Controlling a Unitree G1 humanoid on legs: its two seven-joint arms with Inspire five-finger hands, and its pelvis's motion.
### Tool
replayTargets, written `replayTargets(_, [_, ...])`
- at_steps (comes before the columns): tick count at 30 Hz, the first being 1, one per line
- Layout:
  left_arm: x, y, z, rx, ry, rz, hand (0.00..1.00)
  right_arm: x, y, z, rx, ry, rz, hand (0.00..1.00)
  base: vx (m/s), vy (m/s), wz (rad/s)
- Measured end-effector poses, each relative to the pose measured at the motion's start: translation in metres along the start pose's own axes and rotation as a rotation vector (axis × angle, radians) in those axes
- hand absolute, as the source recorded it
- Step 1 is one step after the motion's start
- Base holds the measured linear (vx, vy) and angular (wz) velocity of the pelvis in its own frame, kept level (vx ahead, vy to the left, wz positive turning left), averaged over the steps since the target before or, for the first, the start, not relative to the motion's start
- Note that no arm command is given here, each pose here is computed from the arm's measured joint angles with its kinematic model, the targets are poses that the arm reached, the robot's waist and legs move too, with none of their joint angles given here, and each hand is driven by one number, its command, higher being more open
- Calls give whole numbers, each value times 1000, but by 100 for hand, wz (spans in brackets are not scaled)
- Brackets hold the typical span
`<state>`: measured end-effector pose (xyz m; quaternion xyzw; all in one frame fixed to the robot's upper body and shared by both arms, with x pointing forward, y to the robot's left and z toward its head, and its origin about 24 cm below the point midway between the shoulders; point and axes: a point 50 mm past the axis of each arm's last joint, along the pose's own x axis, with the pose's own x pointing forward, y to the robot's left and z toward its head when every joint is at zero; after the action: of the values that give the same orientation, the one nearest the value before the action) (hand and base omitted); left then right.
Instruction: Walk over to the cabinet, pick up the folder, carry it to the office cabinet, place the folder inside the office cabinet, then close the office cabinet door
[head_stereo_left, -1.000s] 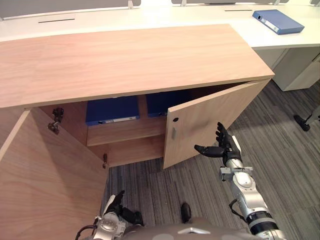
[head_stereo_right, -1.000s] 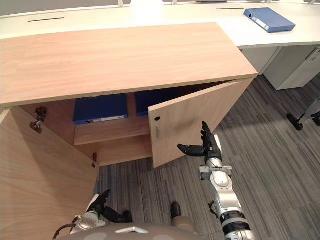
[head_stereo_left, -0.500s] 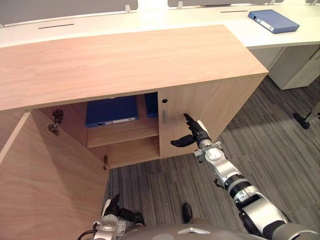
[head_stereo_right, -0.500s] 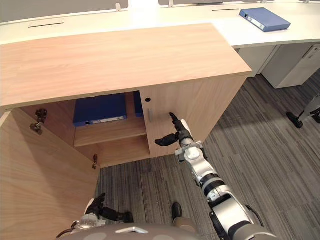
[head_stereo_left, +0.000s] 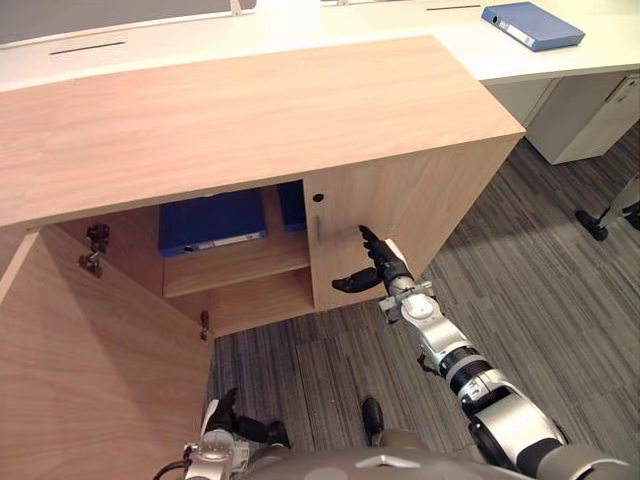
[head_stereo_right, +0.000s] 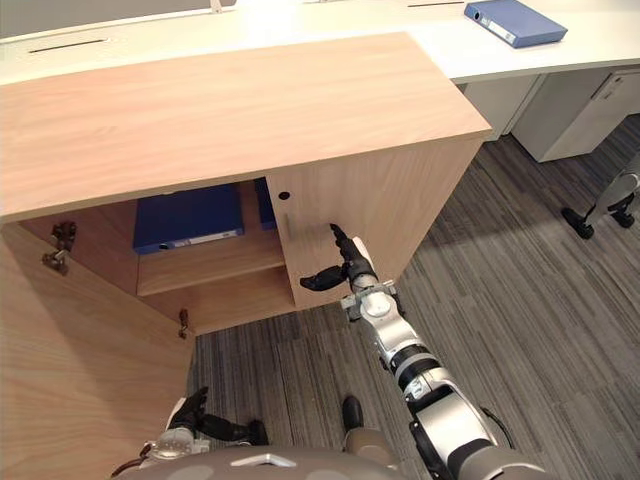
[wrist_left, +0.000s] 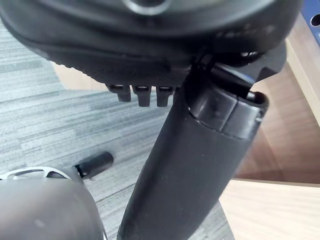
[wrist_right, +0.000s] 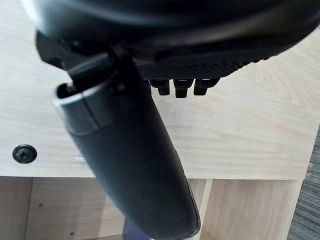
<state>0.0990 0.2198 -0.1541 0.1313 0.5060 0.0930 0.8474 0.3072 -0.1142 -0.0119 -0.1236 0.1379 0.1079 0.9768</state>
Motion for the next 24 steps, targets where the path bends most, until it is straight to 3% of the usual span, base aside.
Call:
replayTargets(10, [-1,5,-9,-4,40,15,100,-59,10,-94,40,289,-4,100,38,7,-8])
replayTargets(19, [-1,8,-11,-27,52,25,100,-90,22,-138,60,473,2,100,13,2,-5])
replayTargets(24, [0,7,-7,-26,42,21,100,-107,16,-159,150,572,-92,100,4,7,10])
